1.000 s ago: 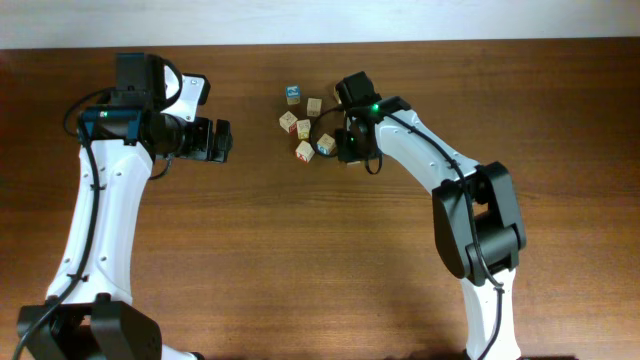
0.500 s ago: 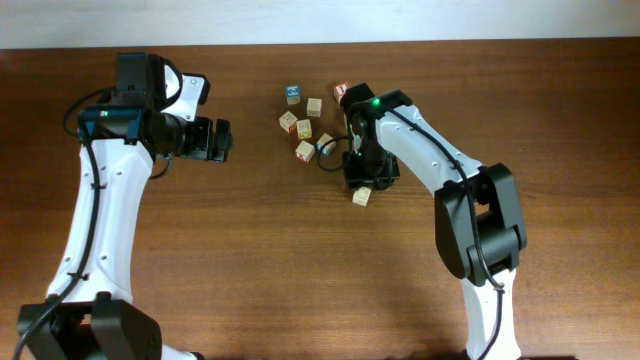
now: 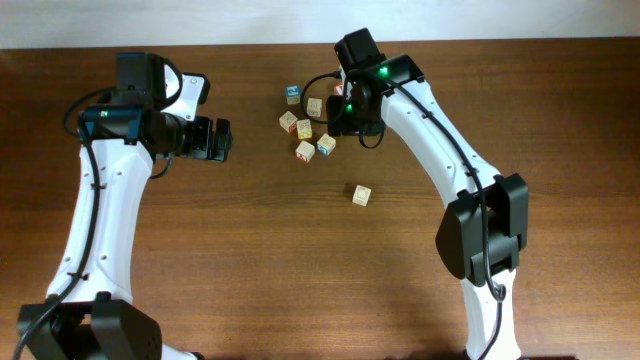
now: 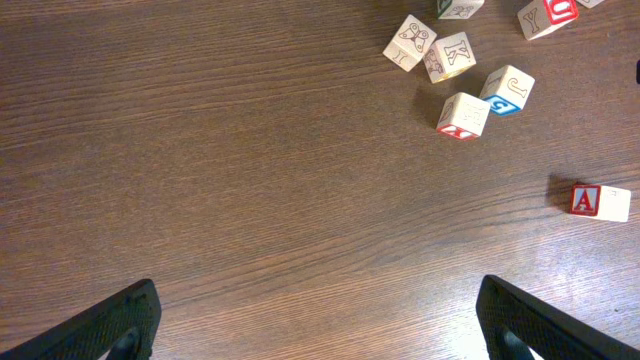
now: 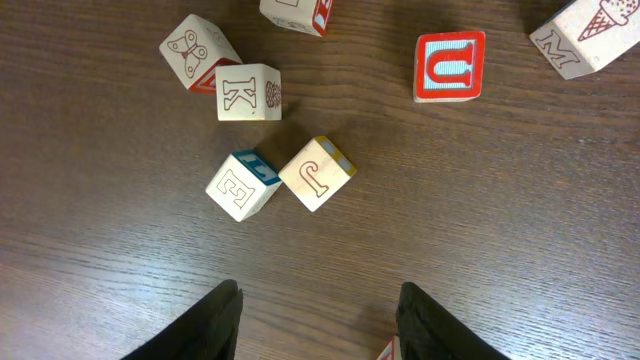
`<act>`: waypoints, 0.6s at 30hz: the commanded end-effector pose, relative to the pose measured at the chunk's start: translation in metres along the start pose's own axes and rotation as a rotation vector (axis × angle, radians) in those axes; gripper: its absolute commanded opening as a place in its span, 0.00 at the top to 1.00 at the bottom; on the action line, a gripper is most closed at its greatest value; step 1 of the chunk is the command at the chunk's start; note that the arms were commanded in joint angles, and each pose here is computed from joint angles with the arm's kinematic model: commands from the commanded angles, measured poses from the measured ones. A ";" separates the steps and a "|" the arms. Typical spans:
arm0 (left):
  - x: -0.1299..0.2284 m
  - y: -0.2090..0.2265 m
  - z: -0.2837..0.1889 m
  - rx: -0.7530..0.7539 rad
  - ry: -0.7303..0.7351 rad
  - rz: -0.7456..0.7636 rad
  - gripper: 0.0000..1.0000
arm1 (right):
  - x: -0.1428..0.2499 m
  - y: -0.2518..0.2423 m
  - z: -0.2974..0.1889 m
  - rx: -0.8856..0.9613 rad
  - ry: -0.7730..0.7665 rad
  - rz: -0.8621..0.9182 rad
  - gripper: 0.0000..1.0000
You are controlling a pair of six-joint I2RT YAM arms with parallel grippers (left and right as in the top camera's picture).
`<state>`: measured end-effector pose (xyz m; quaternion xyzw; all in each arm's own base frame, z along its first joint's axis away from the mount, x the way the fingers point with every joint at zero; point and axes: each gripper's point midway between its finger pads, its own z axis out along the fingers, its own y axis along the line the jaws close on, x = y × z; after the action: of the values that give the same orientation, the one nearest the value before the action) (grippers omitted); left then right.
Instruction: Rotate 3 blocks
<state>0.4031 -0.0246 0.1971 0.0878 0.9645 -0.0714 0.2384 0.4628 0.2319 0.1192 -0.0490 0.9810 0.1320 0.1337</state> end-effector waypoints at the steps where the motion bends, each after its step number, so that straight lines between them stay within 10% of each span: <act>1: -0.007 0.001 -0.004 -0.006 -0.017 -0.009 0.01 | -0.005 0.011 -0.012 -0.022 -0.032 -0.002 0.49; 18: -0.007 0.001 -0.004 -0.006 -0.017 -0.009 0.01 | -0.029 0.019 0.034 -0.032 -0.110 0.123 0.49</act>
<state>0.4031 -0.0246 0.1970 0.0876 0.9646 -0.0715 0.2382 0.4934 0.2510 0.1126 0.0185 0.9708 0.1605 0.1774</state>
